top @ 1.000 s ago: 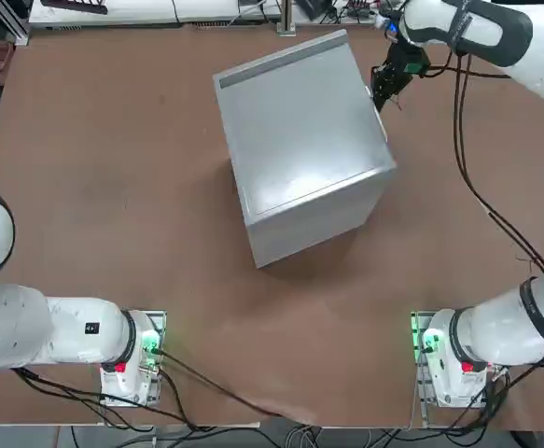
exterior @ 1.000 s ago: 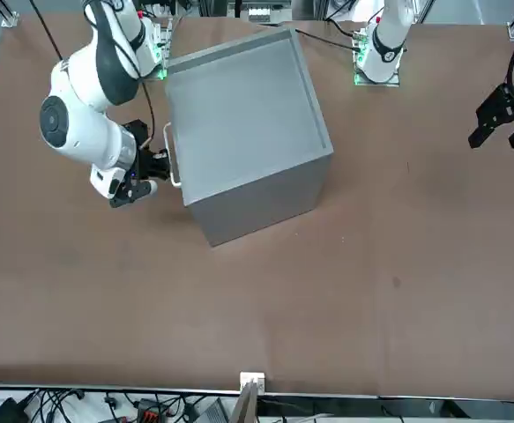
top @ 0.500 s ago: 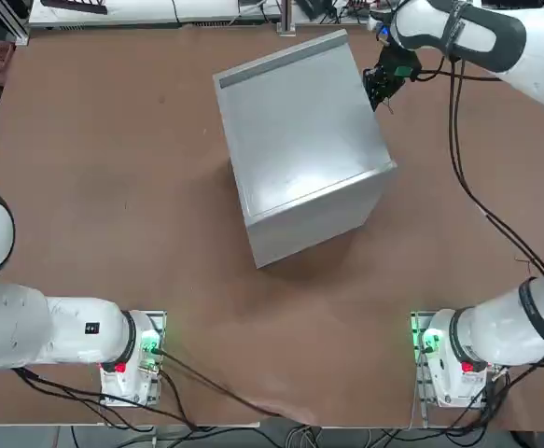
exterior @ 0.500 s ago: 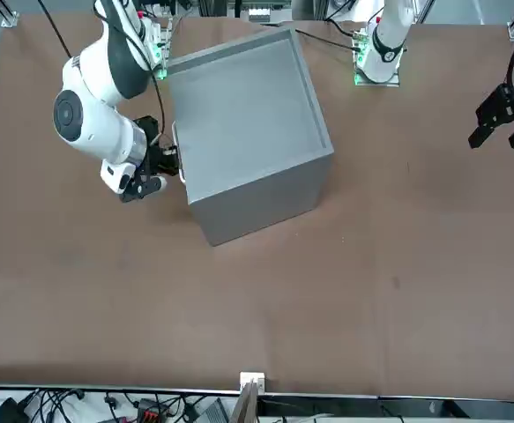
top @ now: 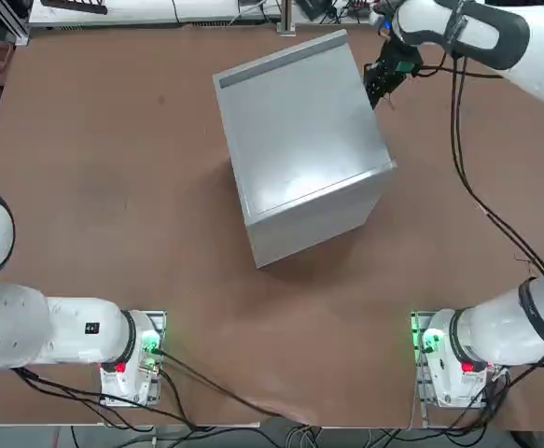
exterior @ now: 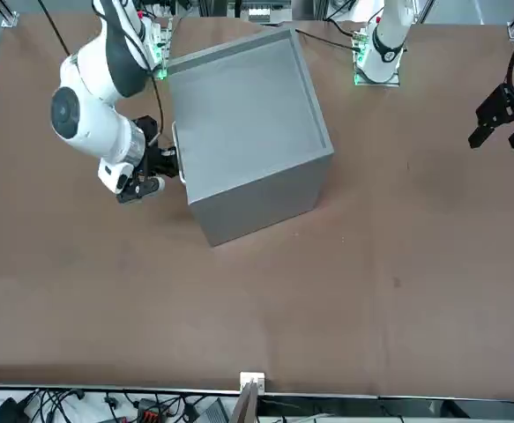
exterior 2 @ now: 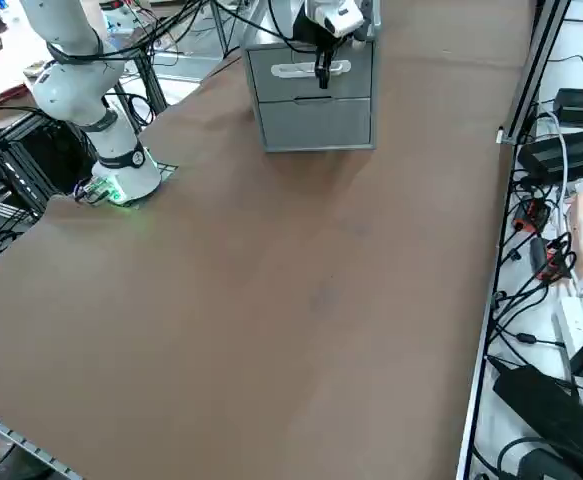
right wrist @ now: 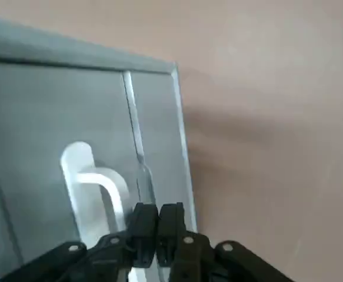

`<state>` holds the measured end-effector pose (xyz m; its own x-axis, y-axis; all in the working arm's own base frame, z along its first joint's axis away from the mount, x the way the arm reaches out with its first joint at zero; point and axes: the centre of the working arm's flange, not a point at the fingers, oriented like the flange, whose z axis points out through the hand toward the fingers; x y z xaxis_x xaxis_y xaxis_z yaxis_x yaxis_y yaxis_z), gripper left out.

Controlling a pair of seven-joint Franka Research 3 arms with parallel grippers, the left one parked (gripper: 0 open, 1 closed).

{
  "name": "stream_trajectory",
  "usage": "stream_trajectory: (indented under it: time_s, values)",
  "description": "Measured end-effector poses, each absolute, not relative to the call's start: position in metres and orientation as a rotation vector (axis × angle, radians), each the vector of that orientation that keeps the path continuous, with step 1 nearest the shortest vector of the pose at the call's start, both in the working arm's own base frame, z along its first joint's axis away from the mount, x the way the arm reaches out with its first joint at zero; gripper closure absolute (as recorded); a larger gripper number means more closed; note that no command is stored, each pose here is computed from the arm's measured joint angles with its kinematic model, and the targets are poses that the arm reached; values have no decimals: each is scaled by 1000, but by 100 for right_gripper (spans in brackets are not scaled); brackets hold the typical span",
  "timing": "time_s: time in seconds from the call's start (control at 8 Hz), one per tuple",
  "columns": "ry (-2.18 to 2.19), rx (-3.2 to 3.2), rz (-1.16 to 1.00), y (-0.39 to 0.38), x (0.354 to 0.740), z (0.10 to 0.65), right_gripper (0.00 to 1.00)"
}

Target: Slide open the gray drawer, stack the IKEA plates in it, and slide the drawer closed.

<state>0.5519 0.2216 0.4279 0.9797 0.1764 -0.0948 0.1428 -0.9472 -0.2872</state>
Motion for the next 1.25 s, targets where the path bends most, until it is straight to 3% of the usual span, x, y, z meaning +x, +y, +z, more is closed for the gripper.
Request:
stream_trajectory:
  time_s: [0.5, 0.75, 1.25]
  values:
    - [-229, -2917, 130, 118, 584, 492, 93]
    - [-237, -2998, 96, 90, 588, 522, 78]
    - [-226, -3126, 39, 54, 559, 583, 1]
